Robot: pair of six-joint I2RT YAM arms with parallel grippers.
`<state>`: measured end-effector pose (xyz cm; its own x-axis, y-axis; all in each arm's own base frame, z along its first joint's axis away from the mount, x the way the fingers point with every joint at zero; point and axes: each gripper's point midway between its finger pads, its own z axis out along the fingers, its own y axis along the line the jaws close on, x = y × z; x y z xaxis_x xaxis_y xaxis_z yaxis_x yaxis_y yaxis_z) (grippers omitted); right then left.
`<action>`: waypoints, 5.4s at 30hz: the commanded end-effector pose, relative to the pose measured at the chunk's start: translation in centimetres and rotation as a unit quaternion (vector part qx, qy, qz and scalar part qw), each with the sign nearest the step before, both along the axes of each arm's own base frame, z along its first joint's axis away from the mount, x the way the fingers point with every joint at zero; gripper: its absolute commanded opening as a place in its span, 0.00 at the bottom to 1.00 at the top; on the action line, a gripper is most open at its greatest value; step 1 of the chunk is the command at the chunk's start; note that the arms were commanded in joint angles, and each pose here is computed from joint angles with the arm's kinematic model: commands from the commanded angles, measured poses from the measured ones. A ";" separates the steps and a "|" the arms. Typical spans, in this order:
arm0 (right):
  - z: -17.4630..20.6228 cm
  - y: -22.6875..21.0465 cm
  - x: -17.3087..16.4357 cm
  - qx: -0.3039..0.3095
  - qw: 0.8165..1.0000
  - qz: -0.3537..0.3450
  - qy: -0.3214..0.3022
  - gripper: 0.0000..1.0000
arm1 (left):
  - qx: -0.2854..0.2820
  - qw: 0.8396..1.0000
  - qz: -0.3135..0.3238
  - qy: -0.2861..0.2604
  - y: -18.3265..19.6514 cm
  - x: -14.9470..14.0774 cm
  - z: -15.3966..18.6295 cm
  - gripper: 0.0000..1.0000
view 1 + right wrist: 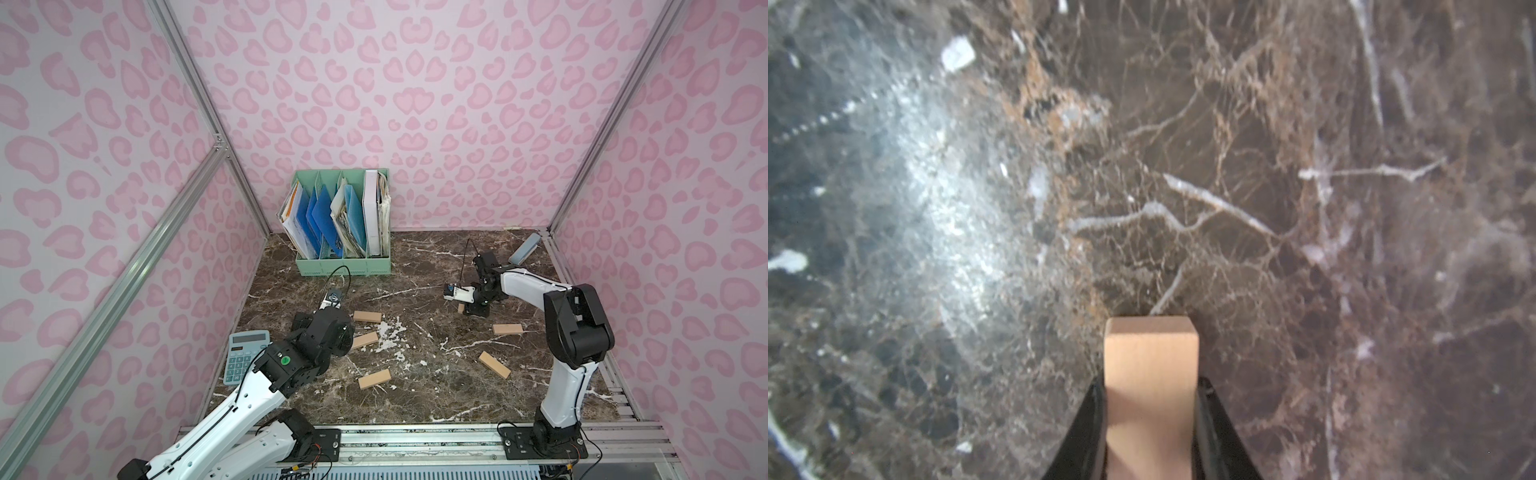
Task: Assemble the number 6 with building blocks
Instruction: Move the building block to the center of the board, then pick up the building block from the center of the board.
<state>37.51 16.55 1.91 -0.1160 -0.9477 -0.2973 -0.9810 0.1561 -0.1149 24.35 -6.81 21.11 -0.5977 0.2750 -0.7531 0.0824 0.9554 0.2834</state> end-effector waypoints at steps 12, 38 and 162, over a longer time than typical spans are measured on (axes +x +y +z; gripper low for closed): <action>-0.4 10.4 -2.5 0.022 0.992 0.115 0.049 0.02 | -0.002 0.999 0.023 -0.031 1.4 -0.5 1.2 0.99; 1.1 12.8 -2.0 0.041 0.993 0.114 0.001 0.34 | -0.008 1.000 0.018 -0.022 1.0 -0.4 1.1 0.99; 25.3 -0.4 0.1 0.316 0.864 -0.285 -0.270 1.00 | -0.066 0.939 -0.048 0.334 -10.6 16.7 -6.9 0.00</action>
